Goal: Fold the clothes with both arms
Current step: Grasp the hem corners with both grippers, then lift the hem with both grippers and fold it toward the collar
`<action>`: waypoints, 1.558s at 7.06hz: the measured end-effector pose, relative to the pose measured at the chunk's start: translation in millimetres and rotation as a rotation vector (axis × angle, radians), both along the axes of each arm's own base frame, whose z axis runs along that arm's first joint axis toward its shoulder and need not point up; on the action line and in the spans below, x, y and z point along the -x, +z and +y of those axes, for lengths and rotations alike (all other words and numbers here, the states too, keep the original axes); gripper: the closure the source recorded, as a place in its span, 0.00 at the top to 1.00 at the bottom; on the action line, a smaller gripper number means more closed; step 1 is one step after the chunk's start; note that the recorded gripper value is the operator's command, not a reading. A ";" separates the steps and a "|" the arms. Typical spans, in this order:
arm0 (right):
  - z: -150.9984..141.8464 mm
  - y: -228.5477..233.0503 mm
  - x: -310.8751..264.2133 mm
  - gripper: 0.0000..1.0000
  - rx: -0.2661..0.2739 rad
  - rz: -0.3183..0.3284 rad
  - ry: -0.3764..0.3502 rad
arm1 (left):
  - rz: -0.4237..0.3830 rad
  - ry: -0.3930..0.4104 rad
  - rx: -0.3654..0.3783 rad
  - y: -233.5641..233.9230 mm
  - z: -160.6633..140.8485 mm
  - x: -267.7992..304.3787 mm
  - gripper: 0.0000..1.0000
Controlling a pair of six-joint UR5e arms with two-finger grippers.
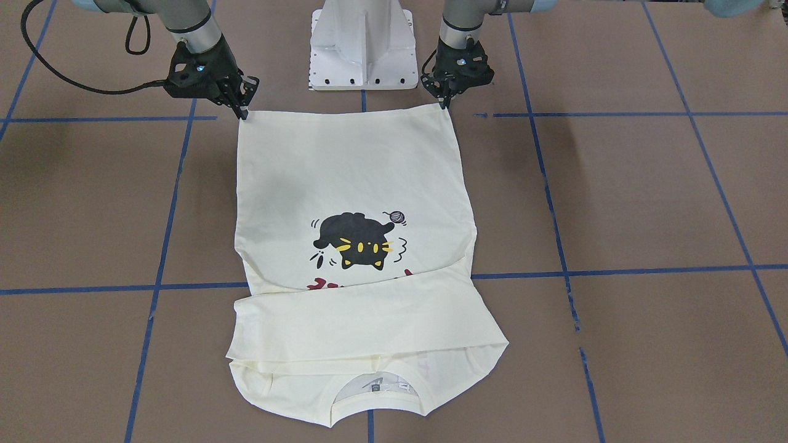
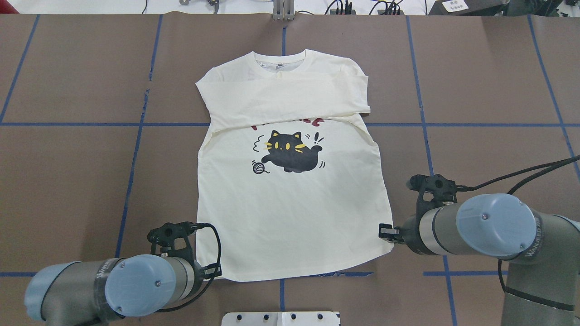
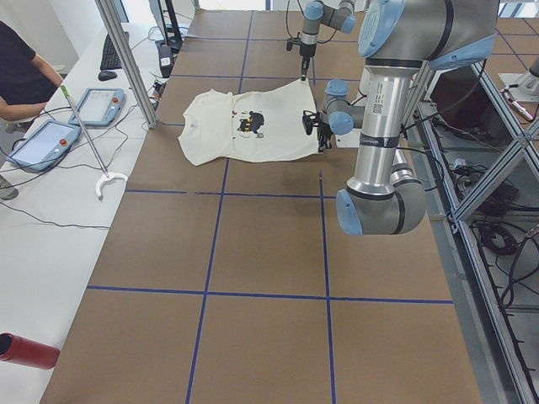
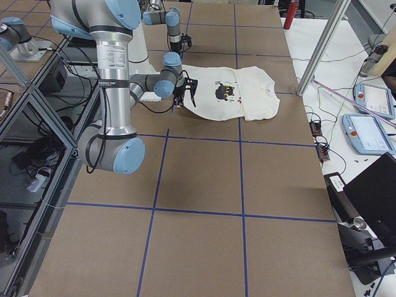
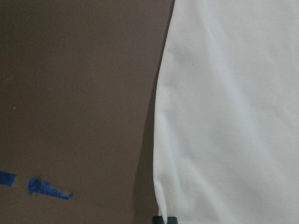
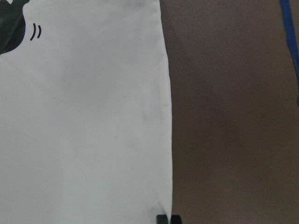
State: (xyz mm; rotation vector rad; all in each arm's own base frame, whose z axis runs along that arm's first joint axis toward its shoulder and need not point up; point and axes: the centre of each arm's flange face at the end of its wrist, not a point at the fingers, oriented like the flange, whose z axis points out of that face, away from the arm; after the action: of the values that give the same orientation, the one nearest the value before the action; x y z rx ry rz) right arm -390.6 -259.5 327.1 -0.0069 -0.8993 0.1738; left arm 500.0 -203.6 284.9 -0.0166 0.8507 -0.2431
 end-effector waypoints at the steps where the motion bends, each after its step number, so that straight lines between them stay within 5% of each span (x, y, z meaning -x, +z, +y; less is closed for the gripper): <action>1: 8.9 0.0 -17.5 0.00 0.018 -0.004 -0.021 | 0.022 0.013 -0.017 -13.5 2.0 15.8 0.00; 7: 65.7 -36.1 -74.0 0.00 0.171 -0.114 -0.238 | 0.127 0.219 -0.106 -101.7 62.0 114.2 0.00; 9: 46.3 -48.7 -69.2 0.00 0.154 -0.153 -0.201 | 0.131 0.217 -0.108 -104.8 58.7 116.1 0.00; 11: -6.4 -56.7 -70.7 0.00 0.125 -0.183 -0.092 | 0.115 0.151 -0.121 -106.4 19.3 110.4 0.00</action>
State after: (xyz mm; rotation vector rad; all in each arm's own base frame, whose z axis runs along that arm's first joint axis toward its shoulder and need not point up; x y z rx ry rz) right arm -319.9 -265.9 270.3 -0.1827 -1.0670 0.1449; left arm 389.6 -184.3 178.4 0.0184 0.9724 -0.0493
